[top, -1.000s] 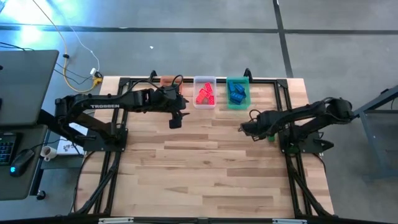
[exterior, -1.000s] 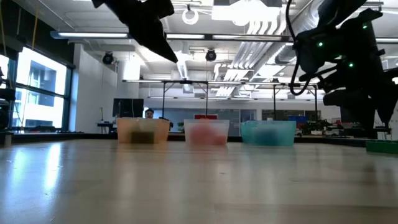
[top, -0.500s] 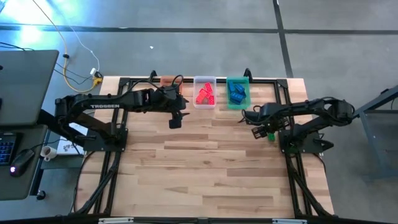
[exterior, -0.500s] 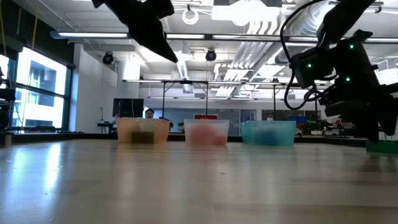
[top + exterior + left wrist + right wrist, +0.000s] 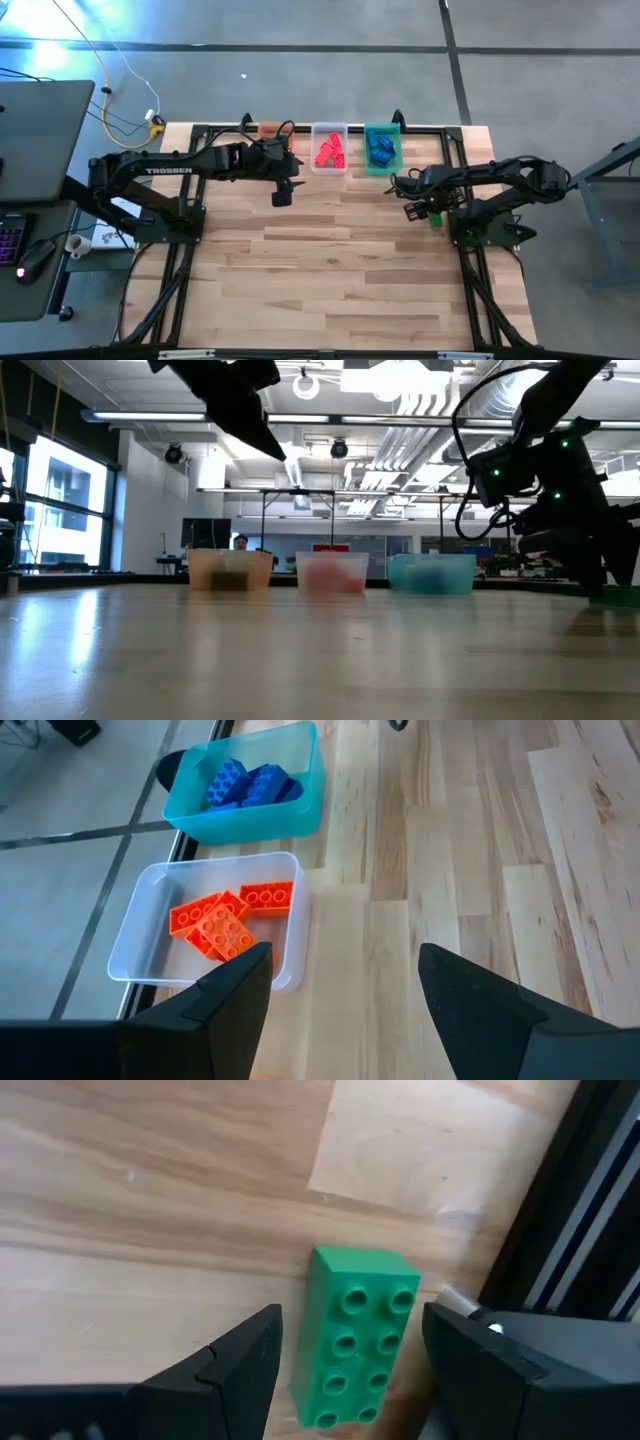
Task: Sort & place blocks by color
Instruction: Put the green game piece into the orange bin
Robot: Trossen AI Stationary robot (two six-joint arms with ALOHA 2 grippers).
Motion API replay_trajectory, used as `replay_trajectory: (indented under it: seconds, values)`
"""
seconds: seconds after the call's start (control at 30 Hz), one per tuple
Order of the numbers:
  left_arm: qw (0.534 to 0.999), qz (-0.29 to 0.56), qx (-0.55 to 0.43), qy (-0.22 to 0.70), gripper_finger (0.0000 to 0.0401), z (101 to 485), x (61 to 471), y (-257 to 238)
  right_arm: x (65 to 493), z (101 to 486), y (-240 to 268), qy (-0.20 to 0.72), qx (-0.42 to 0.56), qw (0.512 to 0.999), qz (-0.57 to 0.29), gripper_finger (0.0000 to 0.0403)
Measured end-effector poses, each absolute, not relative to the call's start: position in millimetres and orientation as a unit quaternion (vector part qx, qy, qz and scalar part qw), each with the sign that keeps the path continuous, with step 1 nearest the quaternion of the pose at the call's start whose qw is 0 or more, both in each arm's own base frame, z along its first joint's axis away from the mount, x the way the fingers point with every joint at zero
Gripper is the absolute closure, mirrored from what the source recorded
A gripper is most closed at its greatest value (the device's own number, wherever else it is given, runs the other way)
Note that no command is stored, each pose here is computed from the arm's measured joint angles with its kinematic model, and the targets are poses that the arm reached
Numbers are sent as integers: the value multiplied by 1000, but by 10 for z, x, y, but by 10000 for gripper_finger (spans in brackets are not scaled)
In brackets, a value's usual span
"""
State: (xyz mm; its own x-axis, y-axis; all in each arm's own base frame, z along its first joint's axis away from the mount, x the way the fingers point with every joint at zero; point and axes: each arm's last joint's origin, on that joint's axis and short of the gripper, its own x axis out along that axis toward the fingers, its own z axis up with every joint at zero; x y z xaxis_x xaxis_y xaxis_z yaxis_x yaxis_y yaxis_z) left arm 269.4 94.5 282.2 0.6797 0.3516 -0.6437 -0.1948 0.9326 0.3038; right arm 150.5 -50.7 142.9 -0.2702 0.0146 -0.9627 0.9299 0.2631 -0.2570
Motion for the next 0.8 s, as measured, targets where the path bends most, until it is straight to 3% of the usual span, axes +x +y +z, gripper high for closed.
replay_trajectory:
  seconds: [0.33, 0.7, 0.8]
  values:
    - [906, 147, 103, 383, 162, 2803, 2679, 940, 1404, 1267, -546, 630, 409, 474, -460, 181]
    - [903, 149, 88, 393, 162, 2781, 2662, 931, 1528, 1369, -583, 630, 409, 497, -434, 288]
    - [902, 150, 84, 395, 162, 2777, 2658, 930, 1524, 1370, -583, 634, 405, 499, -430, 292]
